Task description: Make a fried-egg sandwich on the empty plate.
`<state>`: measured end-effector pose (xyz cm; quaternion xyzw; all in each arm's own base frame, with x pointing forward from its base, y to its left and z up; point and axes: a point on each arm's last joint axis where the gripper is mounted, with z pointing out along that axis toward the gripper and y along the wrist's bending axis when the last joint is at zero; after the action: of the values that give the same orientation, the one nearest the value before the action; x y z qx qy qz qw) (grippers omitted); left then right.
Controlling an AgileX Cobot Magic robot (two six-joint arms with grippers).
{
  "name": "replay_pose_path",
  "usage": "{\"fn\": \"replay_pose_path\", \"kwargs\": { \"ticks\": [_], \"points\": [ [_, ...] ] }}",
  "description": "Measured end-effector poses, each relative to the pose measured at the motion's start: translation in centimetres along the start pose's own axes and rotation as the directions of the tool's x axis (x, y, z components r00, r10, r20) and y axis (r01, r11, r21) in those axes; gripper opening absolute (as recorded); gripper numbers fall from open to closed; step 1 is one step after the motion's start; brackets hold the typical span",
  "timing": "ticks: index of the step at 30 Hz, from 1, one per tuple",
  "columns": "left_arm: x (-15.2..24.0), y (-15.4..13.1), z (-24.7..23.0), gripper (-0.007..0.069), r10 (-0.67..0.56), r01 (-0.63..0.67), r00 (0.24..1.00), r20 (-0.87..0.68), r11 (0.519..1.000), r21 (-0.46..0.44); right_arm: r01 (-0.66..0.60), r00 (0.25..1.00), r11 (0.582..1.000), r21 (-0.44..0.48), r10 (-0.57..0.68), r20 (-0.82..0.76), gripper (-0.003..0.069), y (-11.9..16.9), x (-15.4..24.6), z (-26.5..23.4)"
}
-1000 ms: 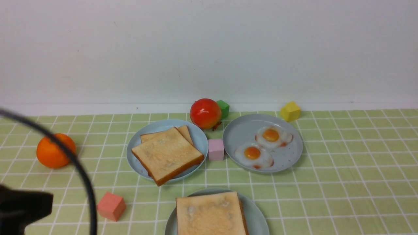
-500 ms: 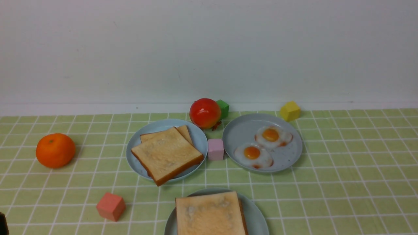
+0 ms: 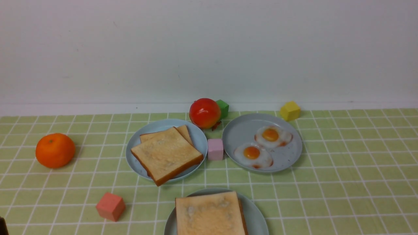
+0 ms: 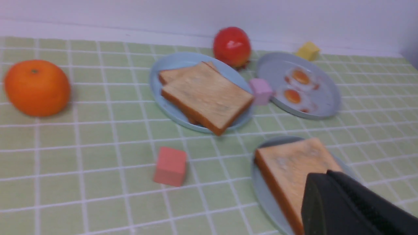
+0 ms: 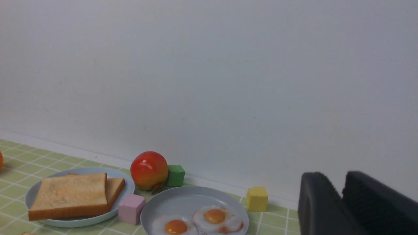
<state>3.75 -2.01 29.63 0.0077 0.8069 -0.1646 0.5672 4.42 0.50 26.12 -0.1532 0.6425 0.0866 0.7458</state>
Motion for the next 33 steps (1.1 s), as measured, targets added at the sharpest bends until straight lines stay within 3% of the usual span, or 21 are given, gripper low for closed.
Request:
{"fn": "replay_pose_path", "kwargs": {
  "ticks": [7, 9, 11, 33],
  "points": [
    [6.4, 3.6, 2.4, -0.0013, -0.015, 0.032, 0.995, 0.1, 0.985, -0.17, 0.0, 1.0, 1.0, 0.0, 0.0, 0.0, 0.015, 0.0, 0.0, 0.0],
    [10.0, 5.0, 4.2, -0.0013, -0.02, 0.027, 0.999, 0.033, 0.977, -0.213, 0.0, 1.0, 1.0, -0.004, 0.0, 0.004, 0.015, 0.0, 0.0, 0.0],
    [11.0, 5.3, 4.6, -0.0013, -0.028, 0.028, 1.0, 0.004, 0.974, -0.225, 0.0, 1.0, 1.0, -0.004, 0.0, 0.004, 0.0154, 0.0, 0.0, 0.0],
    [10.9, 5.3, 4.7, -0.0002, -0.019, 0.027, 0.999, 0.037, 0.976, -0.217, 0.0, 1.0, 1.0, -0.004, 0.0, 0.004, 0.0179, 0.0, 0.0, 0.0]
  ]
}}
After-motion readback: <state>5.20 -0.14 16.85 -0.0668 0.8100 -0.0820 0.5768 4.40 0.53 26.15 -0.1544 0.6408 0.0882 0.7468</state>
